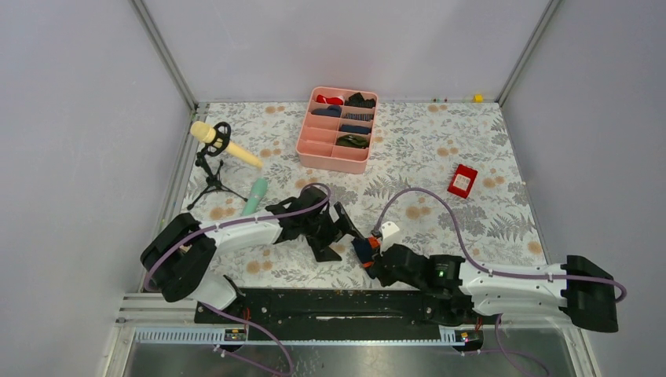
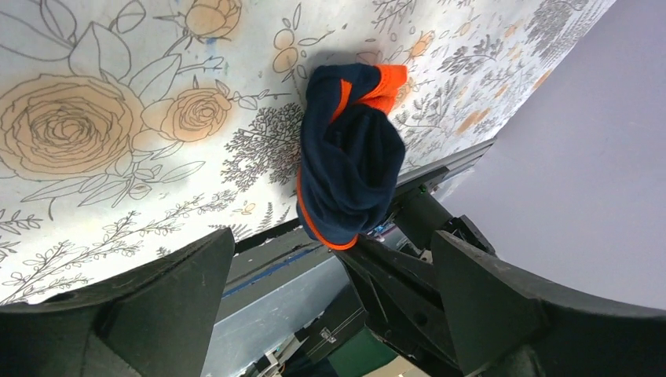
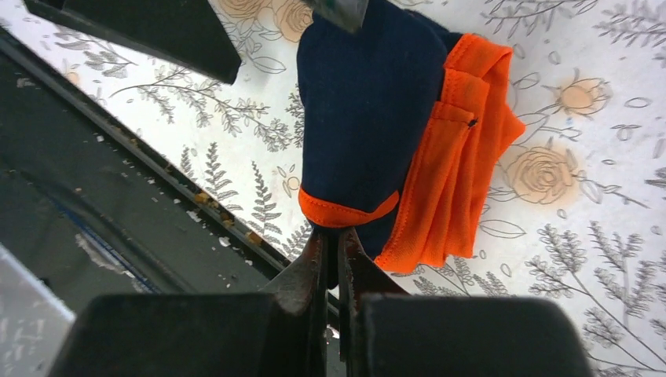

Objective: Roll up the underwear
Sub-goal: Roll the underwear to the center of the board.

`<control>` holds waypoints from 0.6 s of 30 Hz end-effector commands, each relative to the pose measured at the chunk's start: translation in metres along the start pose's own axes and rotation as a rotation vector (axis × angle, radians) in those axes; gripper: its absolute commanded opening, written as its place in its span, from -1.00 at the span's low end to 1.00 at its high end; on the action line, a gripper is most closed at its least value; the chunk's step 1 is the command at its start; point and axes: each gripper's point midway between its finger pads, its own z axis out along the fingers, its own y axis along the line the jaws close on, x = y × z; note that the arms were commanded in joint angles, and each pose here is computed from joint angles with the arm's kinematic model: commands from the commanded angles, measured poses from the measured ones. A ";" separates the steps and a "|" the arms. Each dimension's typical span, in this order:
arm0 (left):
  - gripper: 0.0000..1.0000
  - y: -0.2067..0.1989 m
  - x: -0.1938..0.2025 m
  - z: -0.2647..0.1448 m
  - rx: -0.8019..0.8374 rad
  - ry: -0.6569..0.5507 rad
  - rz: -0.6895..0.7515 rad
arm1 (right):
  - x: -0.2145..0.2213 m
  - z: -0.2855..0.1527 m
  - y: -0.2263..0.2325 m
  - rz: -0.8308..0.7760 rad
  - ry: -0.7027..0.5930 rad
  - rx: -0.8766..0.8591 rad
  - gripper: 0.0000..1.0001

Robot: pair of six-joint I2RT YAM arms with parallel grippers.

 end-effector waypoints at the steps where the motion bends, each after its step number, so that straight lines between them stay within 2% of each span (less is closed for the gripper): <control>1: 0.97 -0.019 -0.006 -0.007 0.084 -0.034 0.001 | 0.009 -0.001 0.017 0.083 0.040 -0.178 -1.00; 5: 0.97 -0.020 -0.006 -0.009 0.095 -0.042 0.036 | 0.011 0.000 0.020 0.167 0.065 -0.256 -1.00; 8: 0.96 -0.022 -0.004 -0.008 0.108 -0.039 0.114 | 0.011 -0.002 0.026 0.214 0.101 -0.331 -1.00; 13: 0.94 -0.010 0.004 0.000 0.060 0.025 0.220 | -0.002 -0.010 0.031 0.250 0.145 -0.429 -1.00; 18: 0.86 -0.007 0.008 -0.007 0.059 0.034 0.287 | -0.007 -0.012 0.030 0.310 0.197 -0.496 -1.00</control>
